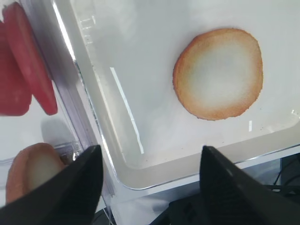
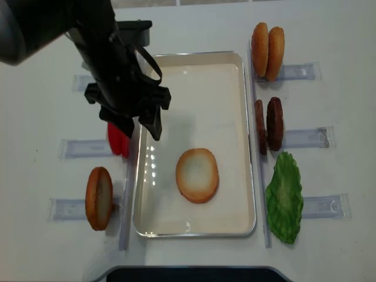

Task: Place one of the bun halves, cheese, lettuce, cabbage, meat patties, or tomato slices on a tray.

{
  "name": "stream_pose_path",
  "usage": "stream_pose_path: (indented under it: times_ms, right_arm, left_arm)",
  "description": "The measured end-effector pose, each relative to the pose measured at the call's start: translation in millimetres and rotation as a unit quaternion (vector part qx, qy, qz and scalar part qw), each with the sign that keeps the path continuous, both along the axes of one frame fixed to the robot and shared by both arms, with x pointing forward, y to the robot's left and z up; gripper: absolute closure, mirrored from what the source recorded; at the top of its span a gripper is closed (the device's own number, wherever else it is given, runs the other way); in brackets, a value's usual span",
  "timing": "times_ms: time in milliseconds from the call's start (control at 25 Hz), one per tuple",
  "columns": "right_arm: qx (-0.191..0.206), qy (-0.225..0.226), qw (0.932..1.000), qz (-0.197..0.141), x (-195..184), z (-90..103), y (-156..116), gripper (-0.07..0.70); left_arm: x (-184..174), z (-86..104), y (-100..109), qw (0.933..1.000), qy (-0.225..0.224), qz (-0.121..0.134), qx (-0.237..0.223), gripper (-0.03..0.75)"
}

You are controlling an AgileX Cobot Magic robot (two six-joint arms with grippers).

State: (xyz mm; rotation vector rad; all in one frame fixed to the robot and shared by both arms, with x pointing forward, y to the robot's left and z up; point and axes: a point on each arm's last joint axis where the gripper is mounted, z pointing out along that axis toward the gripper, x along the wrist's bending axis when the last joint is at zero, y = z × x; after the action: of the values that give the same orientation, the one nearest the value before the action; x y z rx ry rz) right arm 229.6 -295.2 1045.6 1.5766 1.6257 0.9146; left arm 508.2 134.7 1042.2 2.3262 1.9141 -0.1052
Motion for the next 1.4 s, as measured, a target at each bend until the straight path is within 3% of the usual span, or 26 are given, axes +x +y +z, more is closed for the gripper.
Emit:
stream_pose_path:
  times_ms: [1040,1400]
  right_arm:
    - [0.0,0.0,1.0,0.0,0,0.0,0,0.223]
    - [0.0,0.0,1.0,0.0,0,0.0,0,0.223]
  left_arm:
    - [3,4.5,10,0.9984,-0.034,-0.003,0.045,0.23]
    - [11,11.0,33,0.9977,-0.041,0.034,0.042,0.23]
